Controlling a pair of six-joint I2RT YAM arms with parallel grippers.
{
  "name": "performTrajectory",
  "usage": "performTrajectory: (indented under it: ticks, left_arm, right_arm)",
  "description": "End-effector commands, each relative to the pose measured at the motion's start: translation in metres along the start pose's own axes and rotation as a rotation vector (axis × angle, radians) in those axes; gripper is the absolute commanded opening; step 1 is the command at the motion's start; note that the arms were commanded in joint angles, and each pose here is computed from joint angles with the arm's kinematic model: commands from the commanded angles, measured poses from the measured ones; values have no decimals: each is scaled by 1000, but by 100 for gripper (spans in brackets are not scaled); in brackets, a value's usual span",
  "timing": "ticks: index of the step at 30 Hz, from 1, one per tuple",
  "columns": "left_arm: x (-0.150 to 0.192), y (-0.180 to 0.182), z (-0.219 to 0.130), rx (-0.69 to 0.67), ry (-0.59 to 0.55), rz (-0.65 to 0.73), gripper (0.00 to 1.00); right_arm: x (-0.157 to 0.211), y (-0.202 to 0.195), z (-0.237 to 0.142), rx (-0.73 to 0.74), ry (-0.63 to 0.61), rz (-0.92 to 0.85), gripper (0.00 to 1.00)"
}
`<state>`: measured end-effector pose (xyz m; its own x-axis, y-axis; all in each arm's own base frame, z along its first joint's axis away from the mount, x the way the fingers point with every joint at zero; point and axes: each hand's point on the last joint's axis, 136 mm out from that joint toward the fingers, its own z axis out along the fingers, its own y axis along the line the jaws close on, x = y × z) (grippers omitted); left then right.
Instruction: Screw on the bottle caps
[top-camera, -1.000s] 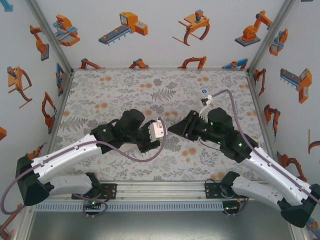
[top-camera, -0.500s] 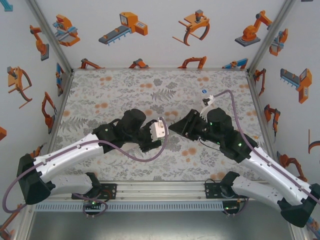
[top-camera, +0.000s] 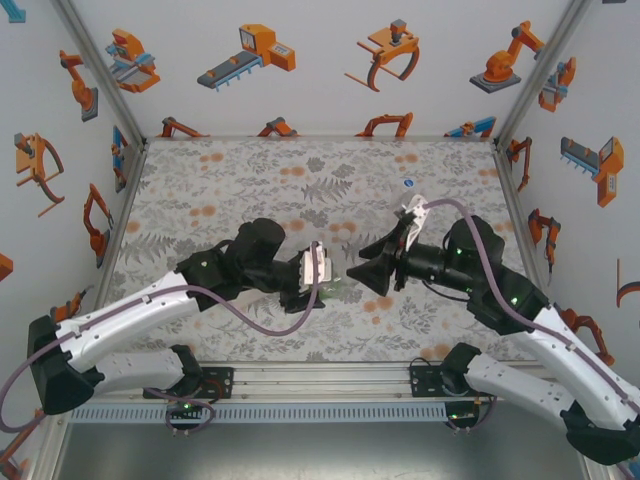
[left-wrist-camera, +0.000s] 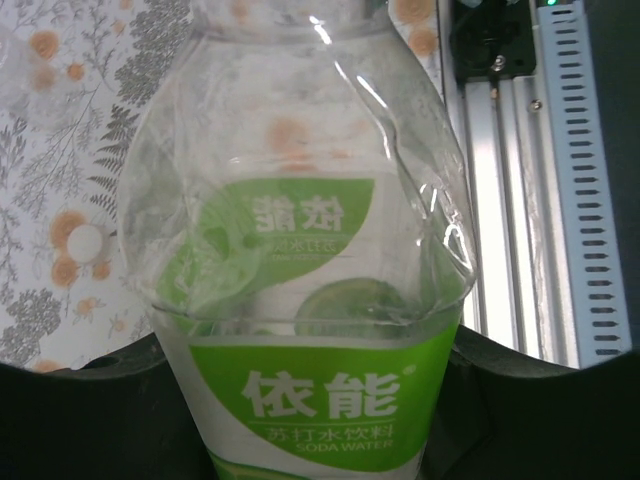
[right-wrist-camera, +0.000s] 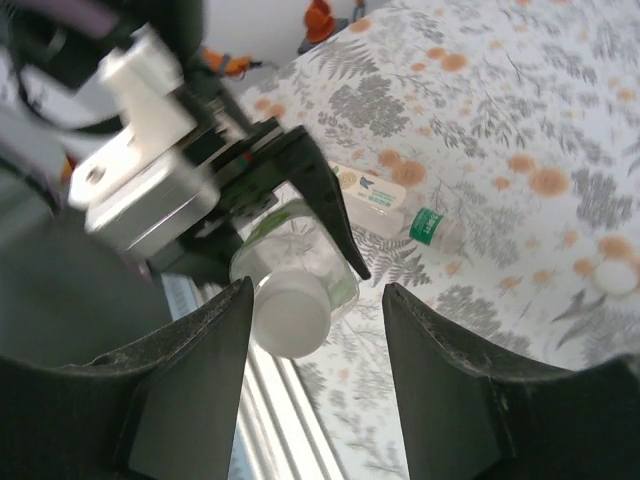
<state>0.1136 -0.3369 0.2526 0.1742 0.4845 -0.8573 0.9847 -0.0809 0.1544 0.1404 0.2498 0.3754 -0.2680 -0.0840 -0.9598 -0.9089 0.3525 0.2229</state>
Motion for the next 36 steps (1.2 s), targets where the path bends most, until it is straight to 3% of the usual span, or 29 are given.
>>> performTrajectory:
  ticks: [1, 8, 36]
  left_arm:
    - [-13, -18, -10, 80, -56, 26, 0]
    - [-13, -26, -13, 121, -58, 6, 0]
    - [-15, -28, -15, 132, -55, 8, 0]
  right_arm:
    - [10, 40, -10, -233, 69, -320, 52]
    - [14, 68, -18, -418, 33, -518, 52]
    - [17, 54, 1, -371, 45, -518, 45]
